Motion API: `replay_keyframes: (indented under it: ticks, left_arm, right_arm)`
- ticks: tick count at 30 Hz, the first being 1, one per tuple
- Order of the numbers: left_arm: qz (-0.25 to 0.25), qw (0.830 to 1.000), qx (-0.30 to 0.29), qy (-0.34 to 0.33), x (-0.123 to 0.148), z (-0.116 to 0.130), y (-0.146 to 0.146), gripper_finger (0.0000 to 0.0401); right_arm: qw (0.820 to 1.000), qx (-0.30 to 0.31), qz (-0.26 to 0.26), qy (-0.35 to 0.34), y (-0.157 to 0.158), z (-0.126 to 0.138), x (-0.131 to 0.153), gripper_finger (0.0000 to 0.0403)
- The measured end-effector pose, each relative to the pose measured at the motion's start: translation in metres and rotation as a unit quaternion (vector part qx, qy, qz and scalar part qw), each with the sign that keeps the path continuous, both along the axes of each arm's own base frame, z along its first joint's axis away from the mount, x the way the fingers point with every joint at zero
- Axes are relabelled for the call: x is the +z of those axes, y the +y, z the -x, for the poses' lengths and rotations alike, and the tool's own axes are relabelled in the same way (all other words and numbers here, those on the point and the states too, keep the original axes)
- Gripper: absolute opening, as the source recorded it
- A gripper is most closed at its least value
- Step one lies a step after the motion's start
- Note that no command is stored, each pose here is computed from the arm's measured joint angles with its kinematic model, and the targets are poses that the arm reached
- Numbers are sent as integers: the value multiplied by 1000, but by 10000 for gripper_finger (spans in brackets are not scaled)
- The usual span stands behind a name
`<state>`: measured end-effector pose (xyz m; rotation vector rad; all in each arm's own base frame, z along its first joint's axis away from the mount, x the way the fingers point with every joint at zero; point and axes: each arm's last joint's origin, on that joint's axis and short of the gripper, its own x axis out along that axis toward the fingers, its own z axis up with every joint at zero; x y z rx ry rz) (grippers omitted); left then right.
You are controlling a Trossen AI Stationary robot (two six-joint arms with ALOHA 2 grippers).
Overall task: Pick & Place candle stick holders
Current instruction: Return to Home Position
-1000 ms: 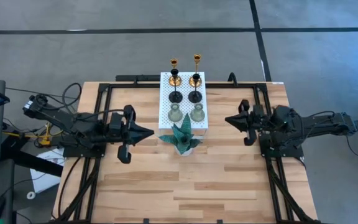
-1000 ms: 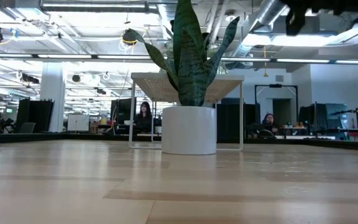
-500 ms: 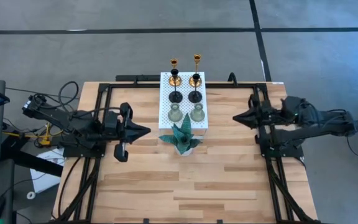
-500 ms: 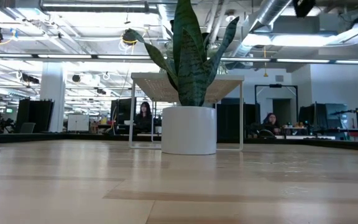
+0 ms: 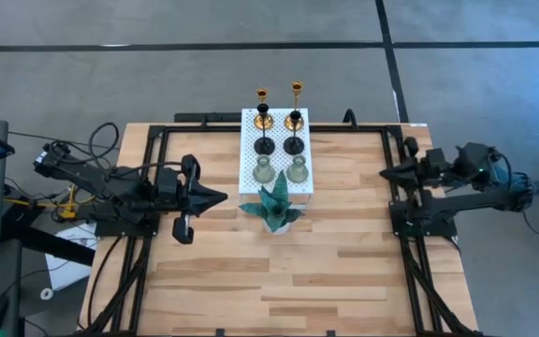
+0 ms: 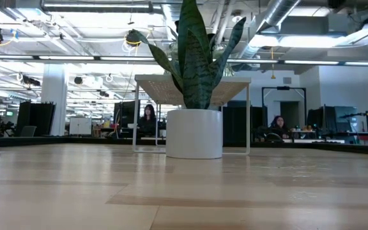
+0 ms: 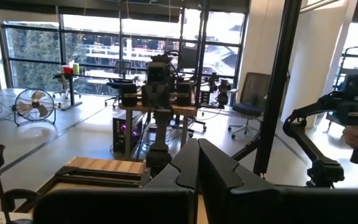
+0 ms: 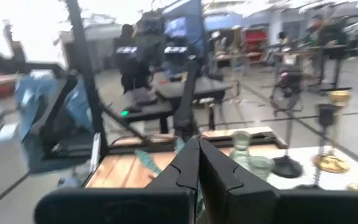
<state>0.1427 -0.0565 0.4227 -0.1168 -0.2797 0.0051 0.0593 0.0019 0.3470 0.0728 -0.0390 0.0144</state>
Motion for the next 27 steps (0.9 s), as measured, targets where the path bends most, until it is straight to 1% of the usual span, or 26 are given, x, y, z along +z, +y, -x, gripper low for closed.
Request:
replay_keyframes:
  ticks: [3,5,8,13,15,17,20,22,24,27]
  left_arm:
    - [-1,1000,0,2,-1,-2,-1,6]
    - [-1,1000,0,2,-1,-2,-1,6]
    - [-1,1000,0,3,-1,-2,-1,6]
    - [-1,1000,0,3,-1,-2,-1,6]
    - [-1,1000,0,3,-1,-2,-1,6]
    - [-1,1000,0,3,-1,-2,-1,6]
    - [-1,1000,0,3,-1,-2,-1,6]
    - [-1,1000,0,3,-1,-2,-1,6]
    - [-1,1000,0,3,-1,-2,-1,6]
    - [-1,1000,0,3,-1,-2,-1,6]
  right_arm:
    - [999,-21,-11,-26,-2,15,-7,0]
    - [999,-22,-17,-37,-2,21,-15,0]
    - [998,-21,-29,-52,-3,28,-25,0]
    - [997,-20,-31,-67,-3,36,-39,0]
    - [997,-18,-31,-70,-3,34,-42,0]
    - [998,-18,-31,-53,-3,31,-48,0]
    - [998,-17,-31,-56,-2,25,-52,0]
    - [999,-16,-30,-40,-2,20,-62,0]
    - [998,-14,-31,-57,-2,14,-66,0]
    - [998,-12,-30,-47,-1,4,-80,0]
